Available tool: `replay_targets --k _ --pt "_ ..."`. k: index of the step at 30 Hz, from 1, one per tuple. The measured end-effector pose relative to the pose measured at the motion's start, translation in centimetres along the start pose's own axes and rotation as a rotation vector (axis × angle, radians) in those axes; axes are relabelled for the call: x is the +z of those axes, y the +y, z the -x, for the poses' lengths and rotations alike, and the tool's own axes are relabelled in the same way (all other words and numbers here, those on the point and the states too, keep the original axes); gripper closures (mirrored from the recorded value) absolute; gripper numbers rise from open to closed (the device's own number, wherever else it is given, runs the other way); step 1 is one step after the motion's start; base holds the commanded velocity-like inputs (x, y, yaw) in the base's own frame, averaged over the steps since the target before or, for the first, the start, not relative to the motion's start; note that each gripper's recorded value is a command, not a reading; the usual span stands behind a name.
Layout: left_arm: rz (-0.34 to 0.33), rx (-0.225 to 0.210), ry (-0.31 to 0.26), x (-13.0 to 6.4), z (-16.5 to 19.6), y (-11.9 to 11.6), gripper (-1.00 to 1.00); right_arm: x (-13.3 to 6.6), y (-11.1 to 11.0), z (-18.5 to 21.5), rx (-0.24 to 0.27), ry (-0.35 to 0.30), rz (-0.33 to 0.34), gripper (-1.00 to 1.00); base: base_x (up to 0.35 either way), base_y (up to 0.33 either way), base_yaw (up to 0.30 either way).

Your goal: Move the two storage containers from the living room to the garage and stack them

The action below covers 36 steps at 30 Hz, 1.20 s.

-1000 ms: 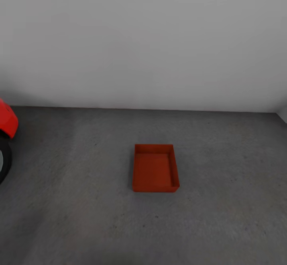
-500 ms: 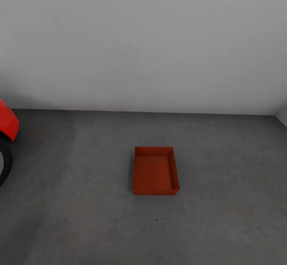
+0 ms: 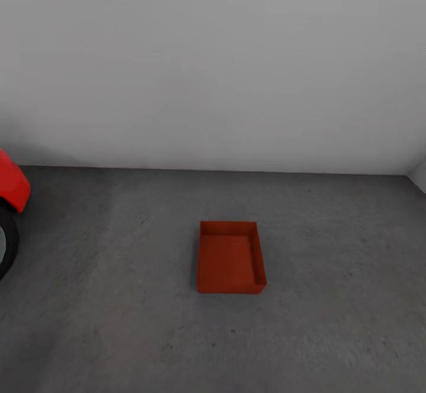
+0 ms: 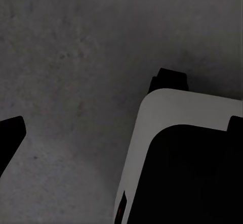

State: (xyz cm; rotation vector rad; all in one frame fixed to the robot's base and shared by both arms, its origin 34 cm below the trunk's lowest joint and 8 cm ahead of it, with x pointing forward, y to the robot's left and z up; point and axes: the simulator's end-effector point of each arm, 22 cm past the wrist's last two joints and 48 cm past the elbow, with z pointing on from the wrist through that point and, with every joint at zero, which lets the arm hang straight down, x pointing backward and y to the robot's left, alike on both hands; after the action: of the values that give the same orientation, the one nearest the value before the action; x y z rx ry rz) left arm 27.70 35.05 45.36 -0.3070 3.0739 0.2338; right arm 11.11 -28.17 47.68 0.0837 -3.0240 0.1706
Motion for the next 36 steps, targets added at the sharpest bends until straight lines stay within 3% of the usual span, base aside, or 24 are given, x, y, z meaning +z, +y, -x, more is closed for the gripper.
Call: replay_targets --k 17,36 --pt "-0.005 -0.004 -0.023 -0.3 1.0 -0.1 -1.00 -0.2 -0.2 -0.2 0.004 -0.010 -0.011 -1.00 0.000 0.000 -0.004" --pt "-0.010 -0.008 -0.049 -0.7 2.1 -0.3 -1.00 -0.3 -0.5 0.7 0.016 -0.043 -0.019 -1.00 0.000 0.000 -0.088"
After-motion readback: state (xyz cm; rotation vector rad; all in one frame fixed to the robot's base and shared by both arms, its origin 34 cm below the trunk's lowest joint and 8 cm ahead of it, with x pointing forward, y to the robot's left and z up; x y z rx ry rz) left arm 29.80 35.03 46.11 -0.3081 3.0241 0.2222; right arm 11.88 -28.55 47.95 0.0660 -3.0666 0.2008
